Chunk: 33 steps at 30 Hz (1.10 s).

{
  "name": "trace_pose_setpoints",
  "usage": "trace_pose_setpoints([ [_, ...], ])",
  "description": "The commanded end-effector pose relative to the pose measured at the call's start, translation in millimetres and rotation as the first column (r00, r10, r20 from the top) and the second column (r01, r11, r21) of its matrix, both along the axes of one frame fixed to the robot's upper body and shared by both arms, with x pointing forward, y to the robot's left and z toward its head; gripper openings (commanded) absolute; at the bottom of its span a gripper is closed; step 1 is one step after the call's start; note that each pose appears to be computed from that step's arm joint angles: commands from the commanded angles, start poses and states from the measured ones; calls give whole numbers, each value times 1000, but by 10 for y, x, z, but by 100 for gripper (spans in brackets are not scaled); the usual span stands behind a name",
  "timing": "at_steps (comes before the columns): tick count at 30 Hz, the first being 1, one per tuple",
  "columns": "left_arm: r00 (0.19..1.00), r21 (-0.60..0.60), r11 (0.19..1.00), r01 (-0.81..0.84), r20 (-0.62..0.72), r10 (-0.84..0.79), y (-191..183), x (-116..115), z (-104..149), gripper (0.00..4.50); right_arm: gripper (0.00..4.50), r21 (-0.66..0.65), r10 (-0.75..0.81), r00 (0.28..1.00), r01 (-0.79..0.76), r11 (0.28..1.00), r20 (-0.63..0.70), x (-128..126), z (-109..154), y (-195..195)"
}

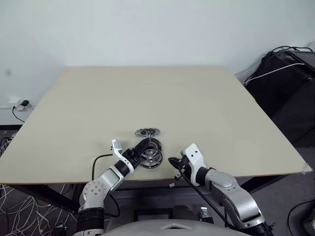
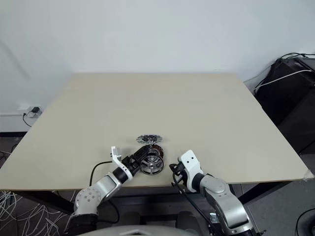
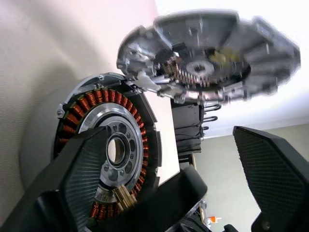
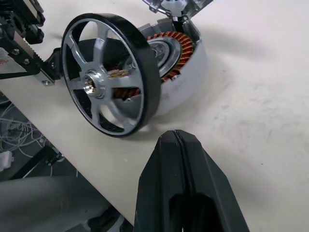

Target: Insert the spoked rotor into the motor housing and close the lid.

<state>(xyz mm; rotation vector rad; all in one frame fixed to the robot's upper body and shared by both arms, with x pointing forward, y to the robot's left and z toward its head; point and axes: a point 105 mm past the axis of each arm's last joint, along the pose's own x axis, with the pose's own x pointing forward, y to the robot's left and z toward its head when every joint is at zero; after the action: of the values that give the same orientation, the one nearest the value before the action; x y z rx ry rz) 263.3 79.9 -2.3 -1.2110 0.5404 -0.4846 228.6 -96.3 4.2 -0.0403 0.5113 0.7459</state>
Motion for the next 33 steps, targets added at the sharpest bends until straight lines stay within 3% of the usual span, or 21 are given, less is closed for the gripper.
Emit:
trace_pose_setpoints([
  [1, 999, 37, 998, -51, 14, 50, 144, 10, 4, 446, 0, 18, 9, 999, -10, 1000, 52, 48, 140, 23],
  [13, 969, 16, 995, -99, 231, 93, 217, 69, 327, 446, 0, 22, 11, 999, -12, 1000, 45, 42, 111, 36],
  [33, 907, -40, 989, -142, 394, 146, 294, 63, 638, 446, 0, 15, 1, 1000, -1, 1000, 28, 13, 61, -42],
])
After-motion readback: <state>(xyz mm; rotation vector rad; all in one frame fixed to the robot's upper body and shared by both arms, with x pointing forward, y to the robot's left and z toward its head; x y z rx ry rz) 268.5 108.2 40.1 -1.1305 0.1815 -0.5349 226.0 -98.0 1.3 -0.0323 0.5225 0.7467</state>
